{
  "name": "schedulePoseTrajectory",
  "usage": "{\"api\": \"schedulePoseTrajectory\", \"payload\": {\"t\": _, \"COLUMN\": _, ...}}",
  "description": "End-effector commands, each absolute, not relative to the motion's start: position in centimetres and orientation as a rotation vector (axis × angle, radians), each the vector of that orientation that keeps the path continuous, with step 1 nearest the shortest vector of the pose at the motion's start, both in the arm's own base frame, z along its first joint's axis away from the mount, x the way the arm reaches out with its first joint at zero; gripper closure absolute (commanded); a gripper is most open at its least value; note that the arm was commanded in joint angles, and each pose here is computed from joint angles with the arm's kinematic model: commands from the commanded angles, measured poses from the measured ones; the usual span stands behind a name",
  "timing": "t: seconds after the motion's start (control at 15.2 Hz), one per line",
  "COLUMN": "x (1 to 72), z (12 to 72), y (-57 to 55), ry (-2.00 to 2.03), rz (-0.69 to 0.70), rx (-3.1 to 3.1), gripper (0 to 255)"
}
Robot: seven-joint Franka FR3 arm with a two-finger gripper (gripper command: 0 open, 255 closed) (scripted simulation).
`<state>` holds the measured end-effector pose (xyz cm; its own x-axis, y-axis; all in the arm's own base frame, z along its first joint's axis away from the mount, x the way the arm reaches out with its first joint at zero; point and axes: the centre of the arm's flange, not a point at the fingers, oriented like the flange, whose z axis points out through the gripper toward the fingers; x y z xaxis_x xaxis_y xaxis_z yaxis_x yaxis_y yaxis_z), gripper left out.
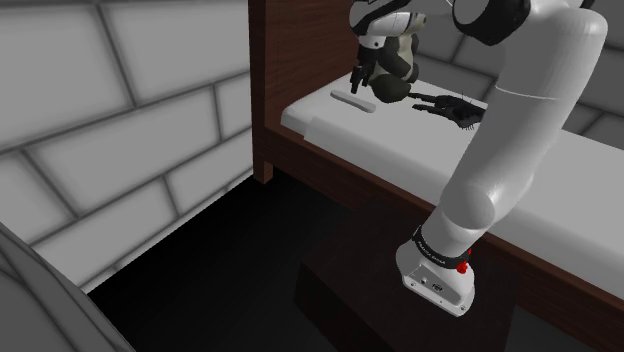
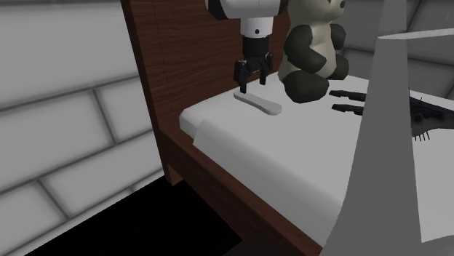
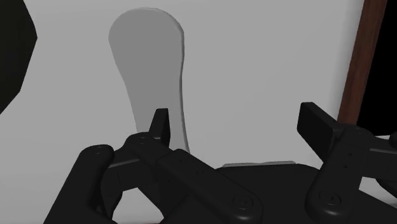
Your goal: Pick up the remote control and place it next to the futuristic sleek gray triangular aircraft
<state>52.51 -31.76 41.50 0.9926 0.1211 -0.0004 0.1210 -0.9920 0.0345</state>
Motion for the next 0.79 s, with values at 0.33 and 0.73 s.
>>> {"api": "schedulePoseTrajectory", "payload": {"t": 0.33, "x": 57.4, "z": 37.0, "y": -38.2, "ry": 0.192, "rz": -0.015, "rx": 3.115, "gripper": 0}}
{"api": "schedulePoseTrajectory", "payload": {"t": 0.73, "x": 57.4, "z": 33.9, "y": -38.2, "ry": 0.192, "rz": -0.015, "rx": 3.115, "gripper": 0}}
